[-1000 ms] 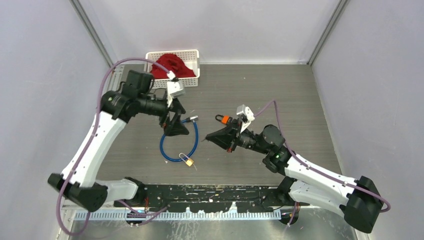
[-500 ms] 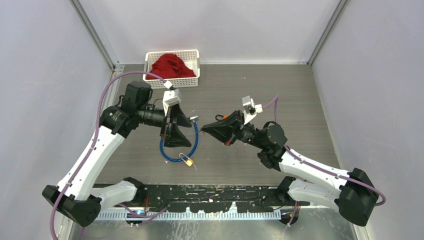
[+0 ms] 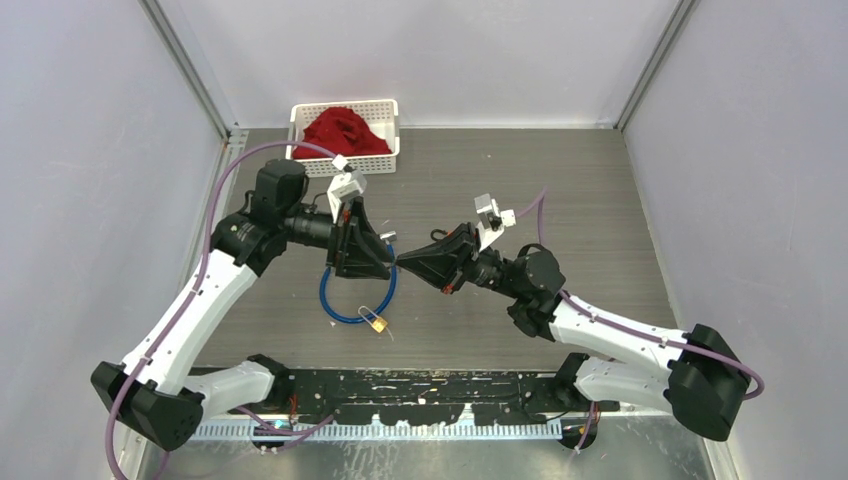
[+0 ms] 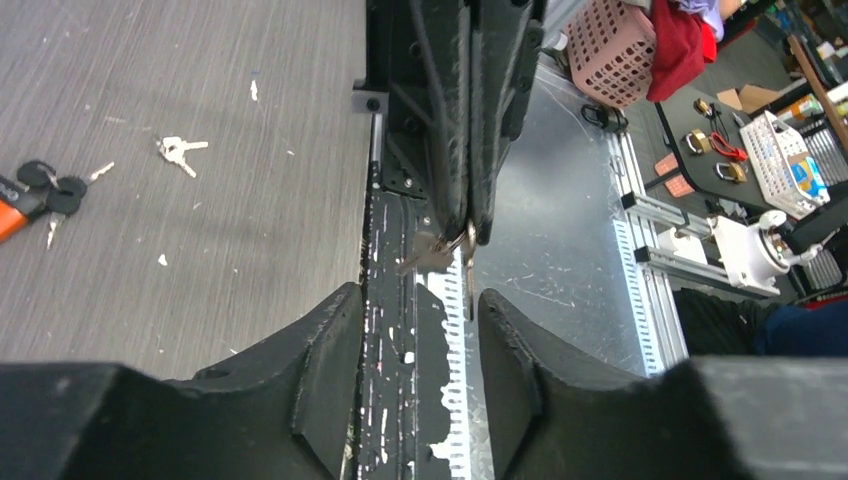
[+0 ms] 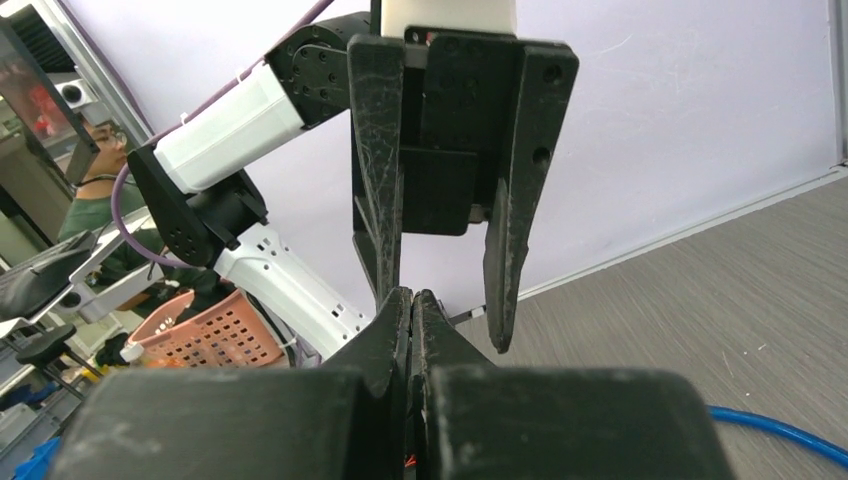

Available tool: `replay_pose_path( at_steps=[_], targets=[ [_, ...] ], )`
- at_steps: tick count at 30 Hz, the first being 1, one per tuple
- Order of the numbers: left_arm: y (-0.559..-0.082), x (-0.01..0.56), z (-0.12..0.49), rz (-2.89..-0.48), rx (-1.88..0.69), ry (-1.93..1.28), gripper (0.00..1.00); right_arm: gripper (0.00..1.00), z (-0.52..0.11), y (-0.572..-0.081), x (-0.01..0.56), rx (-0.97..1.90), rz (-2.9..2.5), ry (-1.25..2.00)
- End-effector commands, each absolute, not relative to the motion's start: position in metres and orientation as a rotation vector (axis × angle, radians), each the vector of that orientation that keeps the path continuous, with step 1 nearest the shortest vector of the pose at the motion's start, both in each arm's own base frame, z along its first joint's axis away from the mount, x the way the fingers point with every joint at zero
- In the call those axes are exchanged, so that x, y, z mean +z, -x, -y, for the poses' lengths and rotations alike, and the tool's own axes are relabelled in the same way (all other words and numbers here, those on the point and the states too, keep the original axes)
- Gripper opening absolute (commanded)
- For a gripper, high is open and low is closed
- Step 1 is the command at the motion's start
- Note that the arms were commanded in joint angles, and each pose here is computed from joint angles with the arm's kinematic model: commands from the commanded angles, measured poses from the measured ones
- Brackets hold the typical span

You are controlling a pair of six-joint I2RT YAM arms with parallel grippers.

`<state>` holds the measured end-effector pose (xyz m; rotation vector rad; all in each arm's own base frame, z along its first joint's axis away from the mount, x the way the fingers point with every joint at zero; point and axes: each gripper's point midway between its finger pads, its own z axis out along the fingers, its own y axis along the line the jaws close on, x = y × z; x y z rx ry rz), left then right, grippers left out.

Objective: Unlock with the key
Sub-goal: Adjust the key.

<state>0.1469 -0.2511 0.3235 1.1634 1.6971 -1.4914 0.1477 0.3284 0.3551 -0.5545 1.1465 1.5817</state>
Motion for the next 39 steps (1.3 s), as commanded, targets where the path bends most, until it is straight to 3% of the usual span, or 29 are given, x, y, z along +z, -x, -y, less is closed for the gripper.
replay_pose_path(
  at_steps=[1, 8, 13, 19, 27, 39],
  targets=[
    [-0.138, 0.349, 0.255, -1.58, -1.598, -1.2, 0.45, 0.01, -0.326, -0.145, 0.383, 1.583, -1.036, 0.534],
    [-0.129, 0.348, 0.253, -1.575, -1.645, -1.204, 0.34, 0.01, -0.328, -0.147, 0.382, 1.568, -1.041, 0.521],
    [-0.131, 0.34, 0.251, -1.61, -1.602, -1.18, 0.33, 0.01, -0.328, -0.145, 0.379, 1.558, -1.046, 0.532],
    [-0.138, 0.335, 0.248, -1.643, -1.518, -1.165, 0.14, 0.01, -0.327, -0.145, 0.373, 1.534, -1.066, 0.542],
    [-0.137, 0.336, 0.246, -1.636, -1.499, -1.178, 0.01, 0.01, -0.331, -0.144, 0.366, 1.535, -1.081, 0.562],
    [-0.142, 0.307, 0.233, -1.794, -1.371, -1.209, 0.0, 0.02, -0.342, -0.138, 0.348, 1.5, -1.145, 0.665]
  ],
)
